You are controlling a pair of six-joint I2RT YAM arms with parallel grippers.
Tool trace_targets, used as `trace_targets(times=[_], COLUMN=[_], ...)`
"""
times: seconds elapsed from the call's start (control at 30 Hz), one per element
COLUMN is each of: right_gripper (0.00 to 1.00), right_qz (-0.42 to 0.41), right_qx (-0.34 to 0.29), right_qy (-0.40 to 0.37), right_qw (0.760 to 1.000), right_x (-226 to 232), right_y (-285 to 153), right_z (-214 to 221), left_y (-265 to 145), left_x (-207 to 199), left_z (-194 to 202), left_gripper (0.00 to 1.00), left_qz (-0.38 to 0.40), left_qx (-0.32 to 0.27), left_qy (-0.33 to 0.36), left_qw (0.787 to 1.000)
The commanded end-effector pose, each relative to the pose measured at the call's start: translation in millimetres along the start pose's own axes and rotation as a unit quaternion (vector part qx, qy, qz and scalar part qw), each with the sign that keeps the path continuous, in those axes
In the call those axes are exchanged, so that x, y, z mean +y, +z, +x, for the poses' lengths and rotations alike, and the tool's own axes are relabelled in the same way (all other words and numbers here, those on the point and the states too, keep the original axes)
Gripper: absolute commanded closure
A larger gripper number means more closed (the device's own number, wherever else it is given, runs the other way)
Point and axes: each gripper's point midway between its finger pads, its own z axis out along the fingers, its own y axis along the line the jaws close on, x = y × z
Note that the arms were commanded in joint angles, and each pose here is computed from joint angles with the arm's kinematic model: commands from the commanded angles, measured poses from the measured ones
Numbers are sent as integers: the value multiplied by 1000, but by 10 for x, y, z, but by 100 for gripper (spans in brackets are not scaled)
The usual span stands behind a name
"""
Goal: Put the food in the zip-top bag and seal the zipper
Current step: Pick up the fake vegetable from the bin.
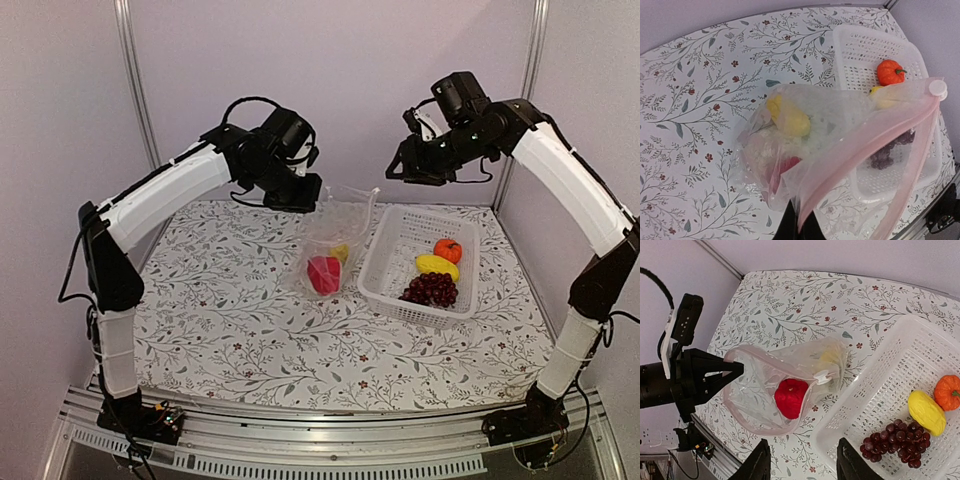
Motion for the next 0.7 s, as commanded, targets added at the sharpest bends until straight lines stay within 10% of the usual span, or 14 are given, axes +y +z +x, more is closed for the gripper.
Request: trace_targets(times=[0.0,0.2,0.67], right_gripper=[60,28,34], right_qz=[118,168,165], right_qx=[-80,-154,-48], right_qy=[-34,-73,47], right_qw=[989,971,984], right_x=[-412,-680,-1639], right_y=[-282,-466,91], right_z=[-190,-150,258], left_y=[-186,-250,-305], left_x=[4,34,64], left_z=[-88,-85,-196], left_gripper=[100,100,100], left_qz=[18,20,30], left_qx=[-19,-30,-41], left_qy=[-10,-31,-28], left_qw=[1000,999,998])
